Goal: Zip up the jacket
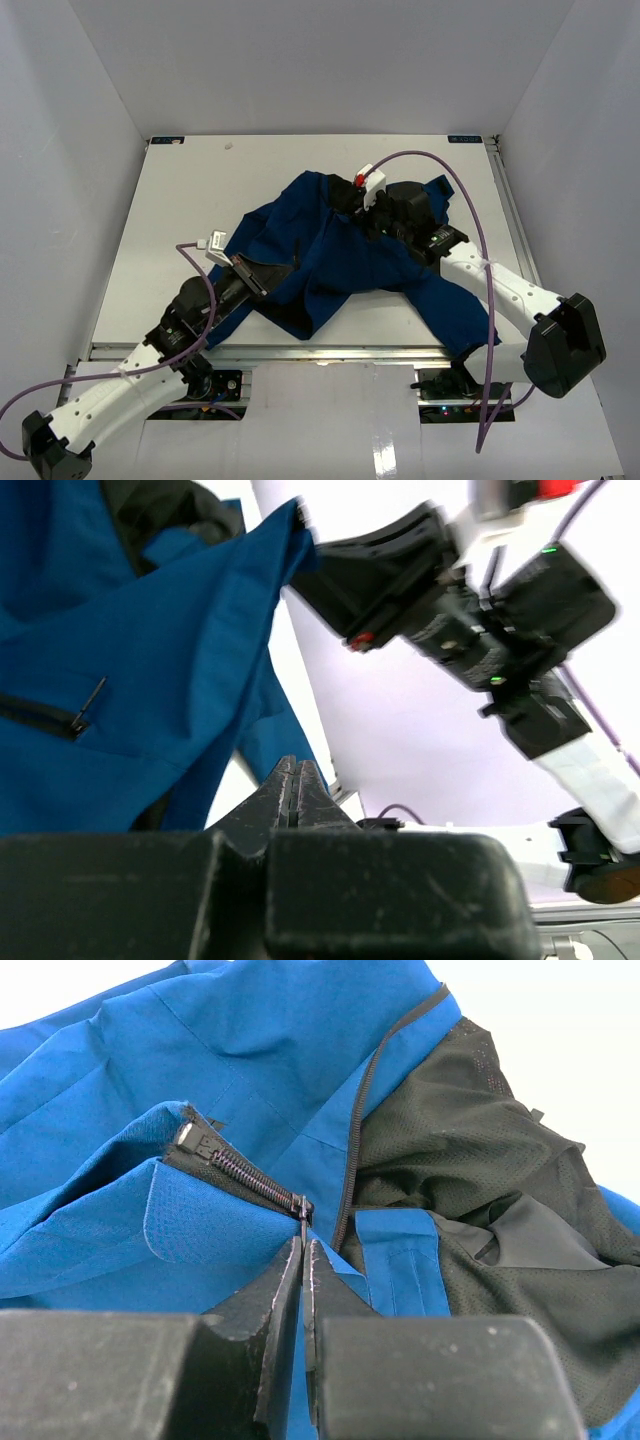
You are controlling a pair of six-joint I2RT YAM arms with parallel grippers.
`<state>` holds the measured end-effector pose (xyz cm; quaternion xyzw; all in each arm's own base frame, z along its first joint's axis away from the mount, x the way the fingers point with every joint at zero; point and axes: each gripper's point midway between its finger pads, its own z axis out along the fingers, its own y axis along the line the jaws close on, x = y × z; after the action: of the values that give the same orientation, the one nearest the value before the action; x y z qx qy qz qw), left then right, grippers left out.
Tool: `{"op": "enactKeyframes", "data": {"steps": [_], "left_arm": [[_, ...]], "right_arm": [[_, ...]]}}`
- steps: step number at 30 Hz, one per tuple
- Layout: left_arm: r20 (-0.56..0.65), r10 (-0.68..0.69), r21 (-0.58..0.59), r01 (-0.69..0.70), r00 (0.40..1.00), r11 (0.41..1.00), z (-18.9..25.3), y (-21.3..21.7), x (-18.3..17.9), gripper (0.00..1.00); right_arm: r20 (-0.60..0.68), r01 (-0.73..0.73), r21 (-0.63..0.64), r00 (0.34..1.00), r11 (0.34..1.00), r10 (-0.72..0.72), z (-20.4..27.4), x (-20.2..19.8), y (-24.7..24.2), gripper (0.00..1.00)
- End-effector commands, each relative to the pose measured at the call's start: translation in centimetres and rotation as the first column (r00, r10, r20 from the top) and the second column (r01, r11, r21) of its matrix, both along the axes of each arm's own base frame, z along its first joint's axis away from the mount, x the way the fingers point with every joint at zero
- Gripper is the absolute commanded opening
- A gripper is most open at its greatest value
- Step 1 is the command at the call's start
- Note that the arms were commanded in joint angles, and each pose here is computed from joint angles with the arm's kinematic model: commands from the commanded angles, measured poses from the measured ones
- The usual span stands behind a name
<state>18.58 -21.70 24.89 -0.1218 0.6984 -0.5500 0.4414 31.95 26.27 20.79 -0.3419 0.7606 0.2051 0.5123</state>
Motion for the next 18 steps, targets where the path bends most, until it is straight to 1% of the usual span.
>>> {"op": "enactKeyframes", "data": {"steps": [1,6,11,14,16,18], "left_arm": [[0.037,0.061,0.026,-0.062,0.997,0.998,2.0,1.8,-0.2,0.00],[0.045,0.088,0.048,-0.090,0.995,0.995,2.4,2.7,-0.3,0.00],[0.048,0.103,0.095,-0.107,0.994,0.990,2.2,3.4,-0.6,0.00],[0.063,0.146,0.112,-0.152,0.987,0.982,2.5,4.4,-0.4,0.00],[0.081,0.164,0.127,-0.173,0.983,0.977,2.9,4.9,-0.3,0.00],[0.139,0.133,0.182,-0.157,0.981,0.971,3.3,4.9,-0.5,0.00]], "right_arm": [[0.055,0.027,0.051,0.998,0.998,-0.030,3.1,1.8,-0.3,0.08],[0.068,0.040,0.044,0.997,0.998,-0.043,3.3,1.9,-1.0,0.08],[0.081,0.043,0.045,0.996,0.998,-0.047,3.7,2.2,-1.4,0.08],[0.089,0.035,0.047,0.995,0.998,-0.039,4.0,2.1,-1.4,0.08],[0.091,0.026,0.051,0.995,0.998,-0.031,4.2,2.0,-1.2,0.08],[0.090,-0.001,0.062,0.996,0.998,-0.005,4.4,1.5,-0.9,0.08]]}}
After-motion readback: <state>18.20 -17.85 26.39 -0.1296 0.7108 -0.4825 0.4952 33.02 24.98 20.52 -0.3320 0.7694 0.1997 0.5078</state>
